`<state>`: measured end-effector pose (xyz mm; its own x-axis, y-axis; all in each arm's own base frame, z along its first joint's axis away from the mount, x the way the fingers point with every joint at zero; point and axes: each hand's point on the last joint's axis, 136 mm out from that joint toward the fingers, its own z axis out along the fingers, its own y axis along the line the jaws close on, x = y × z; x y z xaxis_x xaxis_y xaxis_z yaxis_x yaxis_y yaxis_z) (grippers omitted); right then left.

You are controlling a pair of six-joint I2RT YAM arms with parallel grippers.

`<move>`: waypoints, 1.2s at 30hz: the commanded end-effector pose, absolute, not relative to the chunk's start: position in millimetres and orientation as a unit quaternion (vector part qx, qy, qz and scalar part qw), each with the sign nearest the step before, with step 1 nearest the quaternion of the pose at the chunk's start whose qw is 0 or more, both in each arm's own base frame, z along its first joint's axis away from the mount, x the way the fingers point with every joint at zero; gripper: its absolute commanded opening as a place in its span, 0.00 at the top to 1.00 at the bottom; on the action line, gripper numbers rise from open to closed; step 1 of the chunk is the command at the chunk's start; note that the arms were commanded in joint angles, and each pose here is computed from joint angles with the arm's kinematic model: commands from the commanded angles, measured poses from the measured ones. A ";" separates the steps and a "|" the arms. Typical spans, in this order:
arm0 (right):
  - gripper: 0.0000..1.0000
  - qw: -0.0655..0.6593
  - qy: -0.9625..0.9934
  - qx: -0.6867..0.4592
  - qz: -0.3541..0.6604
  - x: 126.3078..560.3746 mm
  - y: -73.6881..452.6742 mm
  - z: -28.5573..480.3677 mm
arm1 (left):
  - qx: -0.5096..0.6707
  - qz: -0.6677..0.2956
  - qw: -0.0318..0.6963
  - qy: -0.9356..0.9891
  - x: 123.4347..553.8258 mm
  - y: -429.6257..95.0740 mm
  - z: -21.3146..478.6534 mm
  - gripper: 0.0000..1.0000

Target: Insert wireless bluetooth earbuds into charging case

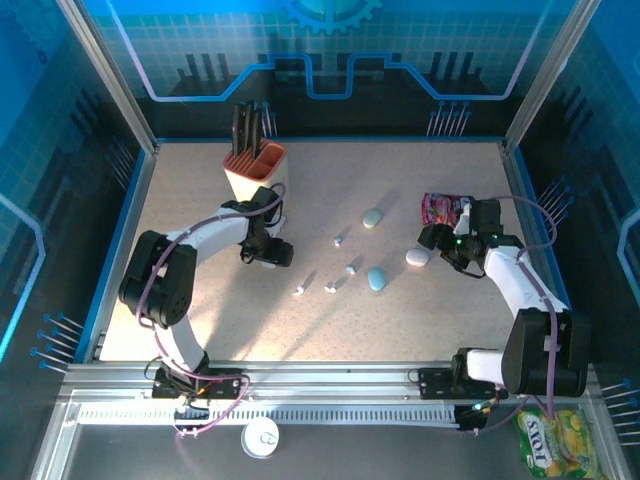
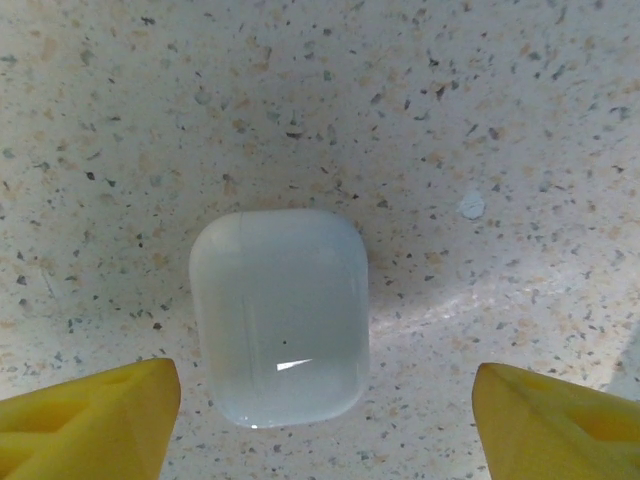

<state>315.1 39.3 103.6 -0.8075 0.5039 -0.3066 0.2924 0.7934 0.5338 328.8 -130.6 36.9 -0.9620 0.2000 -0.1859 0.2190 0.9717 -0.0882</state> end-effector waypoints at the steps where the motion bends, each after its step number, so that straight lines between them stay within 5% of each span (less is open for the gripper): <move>1: 0.30 0.221 0.923 0.206 0.237 314.8 43.6 107.9 | 0.100 -0.038 0.065 0.992 327.5 -123.2 32.7 0.25; 10: 0.30 0.216 0.922 0.206 0.246 314.0 47.4 107.2 | 0.095 -0.017 0.045 0.994 327.7 -117.6 14.4 0.35; 17: 0.30 0.219 0.921 0.196 0.257 313.7 53.5 116.4 | 0.089 -0.016 0.041 0.995 325.6 -116.8 8.2 0.54; 24: 0.30 0.233 0.928 0.131 0.258 316.2 80.4 150.5 | 0.098 -0.027 0.060 0.993 325.3 -119.9 22.9 0.57; 36: 0.29 0.192 0.939 -0.040 0.282 315.9 168.5 203.2 | 0.281 -0.158 0.273 0.907 334.4 -189.3 92.9 0.57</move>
